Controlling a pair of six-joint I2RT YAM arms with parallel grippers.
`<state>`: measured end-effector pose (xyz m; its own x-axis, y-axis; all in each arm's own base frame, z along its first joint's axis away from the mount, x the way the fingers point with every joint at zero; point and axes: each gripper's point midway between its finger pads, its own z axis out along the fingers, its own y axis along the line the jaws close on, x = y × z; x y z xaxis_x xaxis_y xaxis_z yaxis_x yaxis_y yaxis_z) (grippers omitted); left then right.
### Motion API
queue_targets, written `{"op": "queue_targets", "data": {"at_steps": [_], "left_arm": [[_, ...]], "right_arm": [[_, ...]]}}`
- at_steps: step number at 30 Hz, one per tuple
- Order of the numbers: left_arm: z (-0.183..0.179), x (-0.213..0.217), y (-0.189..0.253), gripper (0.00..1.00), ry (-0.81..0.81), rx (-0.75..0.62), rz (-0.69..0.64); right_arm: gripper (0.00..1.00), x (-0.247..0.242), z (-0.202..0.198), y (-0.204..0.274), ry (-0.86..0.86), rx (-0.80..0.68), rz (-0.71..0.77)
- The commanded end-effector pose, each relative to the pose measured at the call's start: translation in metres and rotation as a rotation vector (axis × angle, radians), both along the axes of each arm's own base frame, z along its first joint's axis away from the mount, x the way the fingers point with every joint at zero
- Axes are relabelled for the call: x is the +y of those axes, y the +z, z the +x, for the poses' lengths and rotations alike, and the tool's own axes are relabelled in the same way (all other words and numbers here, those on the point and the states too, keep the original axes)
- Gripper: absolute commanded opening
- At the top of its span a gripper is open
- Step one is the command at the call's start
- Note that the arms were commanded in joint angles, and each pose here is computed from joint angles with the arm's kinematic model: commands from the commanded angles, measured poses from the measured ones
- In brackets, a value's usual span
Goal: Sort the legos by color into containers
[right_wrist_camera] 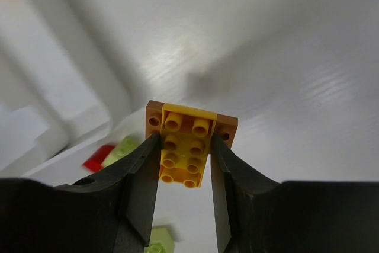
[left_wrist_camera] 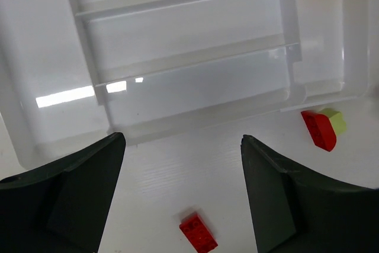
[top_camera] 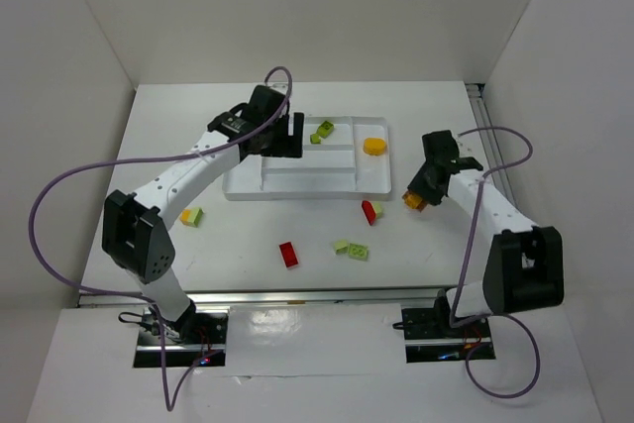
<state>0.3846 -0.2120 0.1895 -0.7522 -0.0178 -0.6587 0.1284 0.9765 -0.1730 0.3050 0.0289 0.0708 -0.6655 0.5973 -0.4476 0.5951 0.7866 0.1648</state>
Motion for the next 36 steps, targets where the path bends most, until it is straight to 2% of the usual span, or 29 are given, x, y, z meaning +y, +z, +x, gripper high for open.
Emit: {"op": "queue_targets", "data": {"at_steps": [1,3,4,6,7,8,10,12,18,19,22,24,25,28,31,36], "left_arm": [[0.006,-0.023,0.033,0.90,-0.172,-0.047,-0.019],[0.000,-0.039,0.052,0.85,-0.306,-0.085,-0.070],[-0.012,-0.065,0.067,0.84,-0.448,-0.110,-0.184],[-0.047,-0.088,0.087,0.86,-0.682,-0.152,-0.326],[-0.056,-0.093,0.093,0.86,-0.743,-0.182,-0.363],[-0.058,-0.099,0.104,0.86,-0.793,-0.248,-0.393],[-0.075,-0.101,0.105,0.86,-0.884,-0.273,-0.426],[-0.079,-0.104,0.105,0.87,-0.941,-0.320,-0.434],[-0.075,-0.108,0.114,0.91,-1.002,-0.481,-0.418],[-0.069,-0.108,0.111,0.91,-1.007,-0.502,-0.397],[-0.064,-0.108,0.104,0.89,-1.019,-0.567,-0.359],[-0.070,-0.106,0.135,0.87,-1.042,-0.752,-0.368],[-0.076,-0.104,0.125,0.89,-1.052,-0.768,-0.373],[-0.088,-0.109,0.134,0.88,-1.094,-0.808,-0.406],[-0.096,-0.122,0.135,0.84,-1.146,-0.827,-0.368],[-0.087,-0.125,0.142,0.82,-1.073,-0.961,-0.301]], "right_arm": [[0.27,0.018,0.040,0.091,0.197,-0.297,0.017],[0.28,0.032,0.048,0.127,0.305,-0.406,0.040],[0.30,0.051,0.048,0.137,0.402,-0.432,0.124],[0.30,0.066,0.050,0.167,0.527,-0.516,0.190],[0.31,0.073,0.049,0.176,0.578,-0.545,0.235],[0.31,0.094,0.038,0.188,0.679,-0.562,0.341],[0.33,0.107,0.035,0.206,0.763,-0.620,0.439],[0.33,0.132,0.022,0.222,0.890,-0.652,0.607],[0.33,0.157,-0.007,0.247,1.093,-0.707,0.907],[0.33,0.158,-0.009,0.241,1.038,-0.662,0.969],[0.33,0.159,-0.014,0.247,1.046,-0.658,1.022],[0.33,0.160,-0.014,0.243,1.035,-0.635,1.044],[0.33,0.160,-0.017,0.244,1.048,-0.632,1.054],[0.33,0.161,-0.017,0.243,1.025,-0.603,1.092],[0.33,0.162,-0.018,0.252,1.021,-0.602,1.145],[0.33,0.162,-0.018,0.249,0.991,-0.577,1.179]]}}
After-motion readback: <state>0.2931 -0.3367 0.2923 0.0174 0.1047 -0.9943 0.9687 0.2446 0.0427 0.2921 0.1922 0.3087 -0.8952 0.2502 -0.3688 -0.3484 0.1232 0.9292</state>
